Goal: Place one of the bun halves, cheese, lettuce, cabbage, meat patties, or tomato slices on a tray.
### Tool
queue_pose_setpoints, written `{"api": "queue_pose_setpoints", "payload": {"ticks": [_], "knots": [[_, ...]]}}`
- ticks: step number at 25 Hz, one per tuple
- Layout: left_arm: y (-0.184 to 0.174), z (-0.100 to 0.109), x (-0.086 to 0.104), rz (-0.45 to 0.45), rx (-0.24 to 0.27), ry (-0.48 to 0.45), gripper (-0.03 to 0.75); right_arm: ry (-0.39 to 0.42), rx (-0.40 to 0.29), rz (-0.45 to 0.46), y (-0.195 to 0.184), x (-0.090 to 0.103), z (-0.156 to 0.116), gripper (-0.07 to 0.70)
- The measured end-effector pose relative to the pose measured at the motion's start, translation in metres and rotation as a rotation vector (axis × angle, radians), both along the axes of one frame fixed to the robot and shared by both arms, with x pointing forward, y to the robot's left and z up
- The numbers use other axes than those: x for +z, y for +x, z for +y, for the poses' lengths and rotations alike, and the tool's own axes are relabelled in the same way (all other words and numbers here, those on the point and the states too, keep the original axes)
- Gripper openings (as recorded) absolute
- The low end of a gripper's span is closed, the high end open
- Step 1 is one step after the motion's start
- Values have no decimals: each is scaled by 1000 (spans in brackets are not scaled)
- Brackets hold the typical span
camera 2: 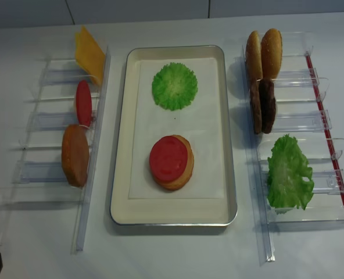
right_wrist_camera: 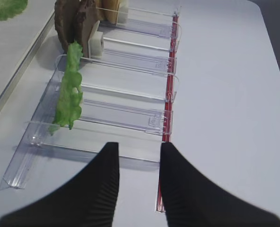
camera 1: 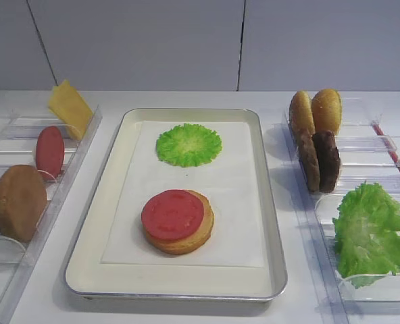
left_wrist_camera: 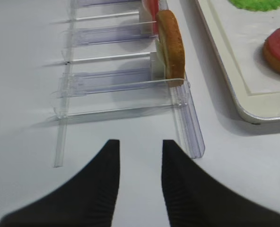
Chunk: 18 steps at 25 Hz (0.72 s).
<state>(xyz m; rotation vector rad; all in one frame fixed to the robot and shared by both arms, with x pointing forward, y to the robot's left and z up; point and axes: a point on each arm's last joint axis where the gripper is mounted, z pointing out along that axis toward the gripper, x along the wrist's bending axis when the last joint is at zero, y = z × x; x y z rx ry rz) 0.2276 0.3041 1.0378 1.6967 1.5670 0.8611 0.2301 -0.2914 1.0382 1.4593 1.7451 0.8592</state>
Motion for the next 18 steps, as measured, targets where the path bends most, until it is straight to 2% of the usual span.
{"api": "queue_pose_setpoints", "payload": {"ticks": [3, 6, 18], "knots": [[0, -1, 0, 0, 45, 0, 205, 0, 0, 0, 0, 0, 0, 261], [0, -1, 0, 0, 59, 0, 205, 0, 0, 0, 0, 0, 0, 260], [0, -1, 0, 0, 58, 0, 205, 2, -1, 0, 0, 0, 0, 240]]}}
